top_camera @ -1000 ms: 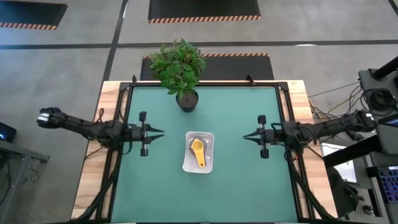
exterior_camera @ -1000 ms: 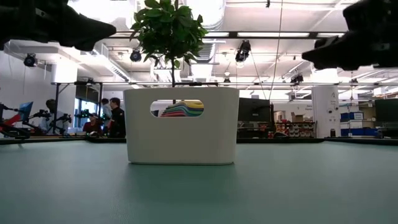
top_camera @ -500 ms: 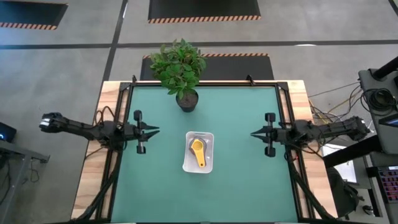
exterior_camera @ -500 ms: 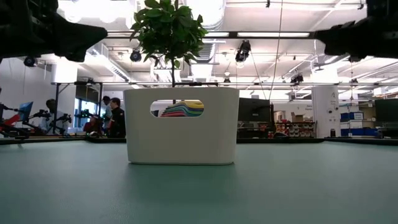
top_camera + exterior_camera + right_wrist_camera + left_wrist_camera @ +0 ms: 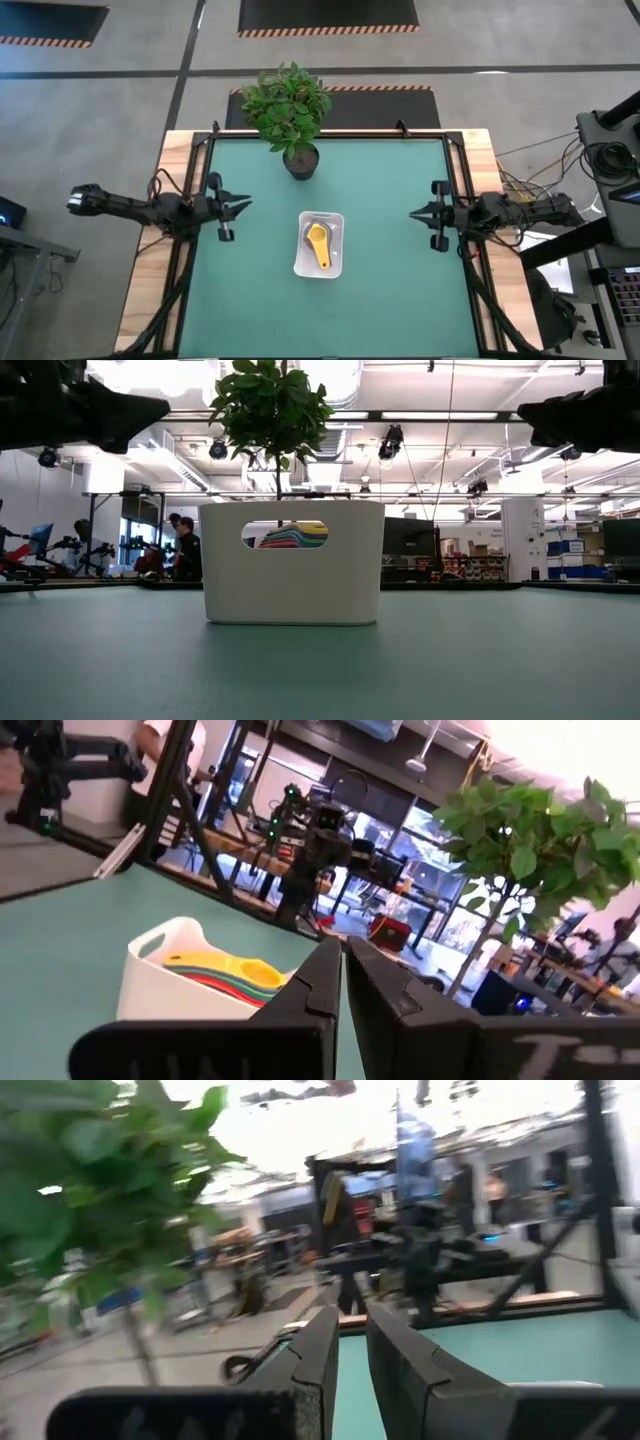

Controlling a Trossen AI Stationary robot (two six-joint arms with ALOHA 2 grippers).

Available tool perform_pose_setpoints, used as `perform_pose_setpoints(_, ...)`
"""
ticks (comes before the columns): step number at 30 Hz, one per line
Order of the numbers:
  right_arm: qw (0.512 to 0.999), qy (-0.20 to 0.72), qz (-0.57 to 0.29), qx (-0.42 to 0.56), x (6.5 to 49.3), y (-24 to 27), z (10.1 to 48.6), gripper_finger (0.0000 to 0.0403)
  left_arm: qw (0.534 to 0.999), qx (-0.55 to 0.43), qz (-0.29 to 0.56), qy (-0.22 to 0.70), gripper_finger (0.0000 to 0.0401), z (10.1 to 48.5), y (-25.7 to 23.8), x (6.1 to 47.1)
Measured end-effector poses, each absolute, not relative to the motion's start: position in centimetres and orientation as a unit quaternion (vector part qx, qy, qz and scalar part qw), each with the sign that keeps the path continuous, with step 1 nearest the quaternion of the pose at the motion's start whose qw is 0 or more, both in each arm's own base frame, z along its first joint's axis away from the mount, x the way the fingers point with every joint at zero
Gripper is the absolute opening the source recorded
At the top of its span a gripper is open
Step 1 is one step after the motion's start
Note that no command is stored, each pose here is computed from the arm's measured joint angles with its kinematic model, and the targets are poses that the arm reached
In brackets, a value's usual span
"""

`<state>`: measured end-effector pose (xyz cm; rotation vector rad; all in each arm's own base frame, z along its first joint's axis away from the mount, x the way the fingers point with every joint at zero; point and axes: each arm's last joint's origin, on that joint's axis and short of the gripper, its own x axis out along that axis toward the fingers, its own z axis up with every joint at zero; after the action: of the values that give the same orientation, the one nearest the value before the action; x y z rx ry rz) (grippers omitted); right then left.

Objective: Nest measuring cups in basket
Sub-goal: Return to Home Position

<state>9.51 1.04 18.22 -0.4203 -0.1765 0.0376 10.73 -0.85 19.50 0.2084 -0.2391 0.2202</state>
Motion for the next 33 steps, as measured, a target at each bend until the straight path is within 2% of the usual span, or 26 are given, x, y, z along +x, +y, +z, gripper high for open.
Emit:
perform_pose_setpoints(8, 0.971, -0.073, 0.021, -0.226, 9.59, 1.05, 17.93, 0.0008, 0.971, 0.088, 0.2, -0.099, 0.0038, 19.5, -0.33, 10.67)
perform_pose_setpoints(14, 0.973, -0.036, -0.031, -0.226, 9.77, 0.73, 17.49, 0.0009, 0.97, 0.088, 0.202, -0.098, 0.0038, 19.55, -0.33, 10.7)
perform_pose_setpoints(33, 0.981, -0.032, -0.033, -0.19, 9.84, 0.71, 17.41, 0.0009, 0.971, 0.088, 0.201, -0.099, 0.0038, 19.57, -0.33, 10.7)
